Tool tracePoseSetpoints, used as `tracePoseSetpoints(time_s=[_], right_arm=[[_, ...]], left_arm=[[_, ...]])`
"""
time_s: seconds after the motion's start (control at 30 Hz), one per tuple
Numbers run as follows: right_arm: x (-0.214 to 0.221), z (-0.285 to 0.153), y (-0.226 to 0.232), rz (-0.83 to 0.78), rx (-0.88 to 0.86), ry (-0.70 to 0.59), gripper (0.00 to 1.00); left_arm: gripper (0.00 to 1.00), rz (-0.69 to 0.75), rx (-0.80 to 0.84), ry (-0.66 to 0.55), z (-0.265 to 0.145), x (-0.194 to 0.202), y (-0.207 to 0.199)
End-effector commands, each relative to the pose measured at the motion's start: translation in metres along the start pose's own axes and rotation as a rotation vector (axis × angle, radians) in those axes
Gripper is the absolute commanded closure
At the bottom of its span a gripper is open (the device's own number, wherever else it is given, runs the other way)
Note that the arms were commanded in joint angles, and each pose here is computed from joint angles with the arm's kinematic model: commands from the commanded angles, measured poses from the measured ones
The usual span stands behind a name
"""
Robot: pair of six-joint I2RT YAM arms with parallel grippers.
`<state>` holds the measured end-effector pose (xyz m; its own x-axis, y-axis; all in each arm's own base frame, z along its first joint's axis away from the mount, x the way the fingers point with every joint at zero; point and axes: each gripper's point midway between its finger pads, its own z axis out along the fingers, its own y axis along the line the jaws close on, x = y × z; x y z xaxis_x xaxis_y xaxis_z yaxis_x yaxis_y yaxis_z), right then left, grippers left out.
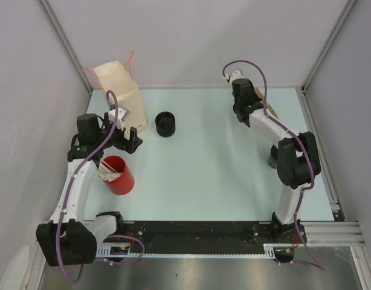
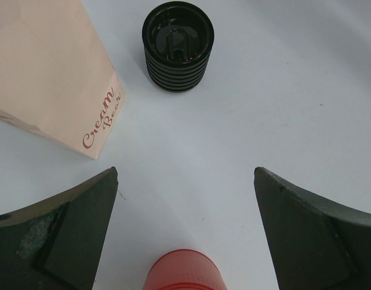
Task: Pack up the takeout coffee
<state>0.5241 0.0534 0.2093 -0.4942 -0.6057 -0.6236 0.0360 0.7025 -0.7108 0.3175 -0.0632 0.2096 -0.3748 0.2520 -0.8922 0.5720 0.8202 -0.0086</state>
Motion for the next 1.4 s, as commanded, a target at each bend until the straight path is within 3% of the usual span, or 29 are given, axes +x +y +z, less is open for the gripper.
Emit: tracePoseSetpoints(time_s=[0.0,0.13,0.27,0.37,0.43,0.53,0.6,0.67,0.73,0.8,0.87,0.9,0.93,1.0,1.1,1.23,1.27,1.37], right_arm=[[-0.011,-0.013,0.015,0.090,-0.189,-0.027,1.00],[-0.006,-0.012,0.020,0.025,-0.104,-0.011,1.00],[0.002,-0.016,0.054,0.058,-0.286,0.034,1.00],[0.013,-0.013,0.053,0.004,-0.226,0.053,1.00],[0.015,-0.015,0.064,0.035,-0.321,0.068,1.00],[0.008,-0.011,0.039,0.024,-0.128,0.027,1.00],[0.000,-0.014,0.013,0.108,-0.041,0.000,1.00],[-0.007,-0.017,0.013,0.067,-0.050,-0.027,1.00],[-0.010,-0.018,0.000,0.022,0.068,-0.034,1.00],[-0.004,-0.015,0.016,-0.012,-0.030,-0.019,1.00],[-0.004,-0.014,-0.002,0.001,0.082,-0.015,1.00],[-0.011,-0.019,-0.012,0.057,0.096,-0.075,1.00],[-0.012,-0.019,-0.016,0.081,0.081,-0.083,1.00],[-0.006,-0.016,0.006,-0.021,0.058,-0.047,1.00],[-0.001,-0.013,-0.005,0.114,0.014,-0.050,1.00],[0.003,-0.011,-0.008,0.100,0.065,-0.018,1.00],[0.002,-0.009,-0.003,0.091,-0.001,-0.031,1.00],[0.011,-0.003,0.011,0.156,-0.152,0.087,1.00]], left_arm=[[0.01,0.037,0.018,-0.040,-0.001,-0.010,-0.002],[0.01,0.038,0.020,-0.043,-0.001,-0.011,-0.001],[0.01,0.039,0.008,-0.042,-0.003,-0.011,0.000],[0.01,0.041,0.004,-0.043,-0.003,-0.012,0.001],[0.00,0.042,0.004,-0.044,-0.003,-0.013,0.001],[0.01,0.041,0.007,-0.042,-0.003,-0.012,0.000],[0.01,0.040,0.004,-0.041,-0.003,-0.011,0.000],[0.01,0.042,0.004,-0.043,-0.003,-0.012,0.000],[0.01,0.043,0.005,-0.044,-0.003,-0.012,0.000],[0.01,0.043,0.003,-0.044,-0.003,-0.012,0.000],[0.00,0.044,0.005,-0.044,-0.003,-0.012,0.000],[0.01,0.043,0.002,-0.044,-0.004,-0.012,0.001],[0.01,0.043,0.003,-0.045,-0.003,-0.012,0.000],[0.01,0.042,0.004,-0.043,-0.003,-0.012,0.001],[0.01,0.046,0.006,-0.046,-0.004,-0.012,0.000],[0.00,0.042,0.003,-0.044,-0.003,-0.012,0.001],[0.01,0.047,0.004,-0.047,-0.004,-0.013,0.000],[0.01,0.045,-0.001,-0.044,-0.004,-0.012,0.002]])
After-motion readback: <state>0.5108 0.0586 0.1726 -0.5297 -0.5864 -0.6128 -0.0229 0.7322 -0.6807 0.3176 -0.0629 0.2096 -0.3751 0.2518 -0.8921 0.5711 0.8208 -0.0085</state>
